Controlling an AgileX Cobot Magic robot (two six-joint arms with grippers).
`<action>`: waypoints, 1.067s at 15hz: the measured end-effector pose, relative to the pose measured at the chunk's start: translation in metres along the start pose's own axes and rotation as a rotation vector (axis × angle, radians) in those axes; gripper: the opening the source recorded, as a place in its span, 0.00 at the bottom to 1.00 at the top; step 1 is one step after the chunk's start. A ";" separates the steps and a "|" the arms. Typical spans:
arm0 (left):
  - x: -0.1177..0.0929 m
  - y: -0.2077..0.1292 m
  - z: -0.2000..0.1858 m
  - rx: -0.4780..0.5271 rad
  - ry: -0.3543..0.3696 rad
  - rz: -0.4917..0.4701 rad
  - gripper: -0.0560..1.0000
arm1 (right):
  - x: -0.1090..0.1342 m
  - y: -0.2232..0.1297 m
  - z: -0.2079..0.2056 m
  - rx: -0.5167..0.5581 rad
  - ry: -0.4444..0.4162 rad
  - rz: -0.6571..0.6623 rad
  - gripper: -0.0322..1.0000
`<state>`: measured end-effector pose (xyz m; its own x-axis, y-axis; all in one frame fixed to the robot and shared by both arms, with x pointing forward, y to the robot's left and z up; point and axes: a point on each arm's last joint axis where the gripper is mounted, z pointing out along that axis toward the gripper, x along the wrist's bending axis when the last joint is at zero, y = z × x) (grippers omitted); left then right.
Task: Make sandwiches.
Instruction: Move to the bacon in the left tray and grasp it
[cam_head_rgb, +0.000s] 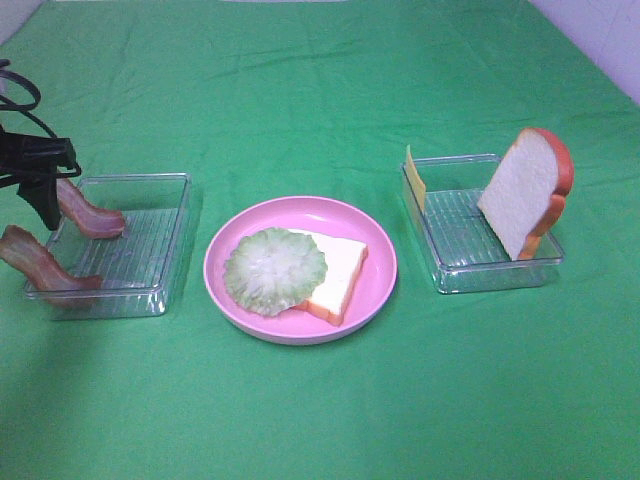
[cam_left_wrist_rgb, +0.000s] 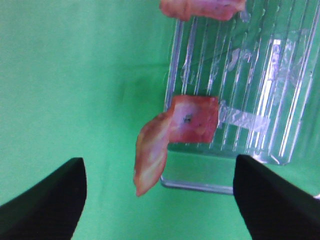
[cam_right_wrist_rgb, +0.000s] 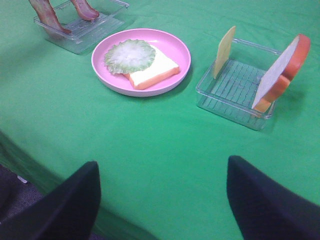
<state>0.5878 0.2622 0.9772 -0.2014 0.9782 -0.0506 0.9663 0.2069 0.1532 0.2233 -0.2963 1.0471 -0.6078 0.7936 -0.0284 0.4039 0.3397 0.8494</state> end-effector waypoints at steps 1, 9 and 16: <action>-0.001 0.003 0.009 -0.003 -0.001 0.002 0.77 | 0.000 0.000 0.000 0.000 0.000 0.000 0.69; -0.006 0.006 0.057 0.068 -0.021 -0.020 0.52 | 0.000 0.000 0.000 0.000 0.000 0.000 0.69; -0.006 0.006 0.056 0.065 -0.024 -0.018 0.41 | 0.000 0.000 0.000 0.000 0.000 0.000 0.69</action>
<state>0.6041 0.2563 0.9233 -0.2158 0.9735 -0.0763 0.9711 0.2221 0.0874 0.2233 -0.2963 1.0471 -0.6078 0.7936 -0.0284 0.4039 0.3397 0.8494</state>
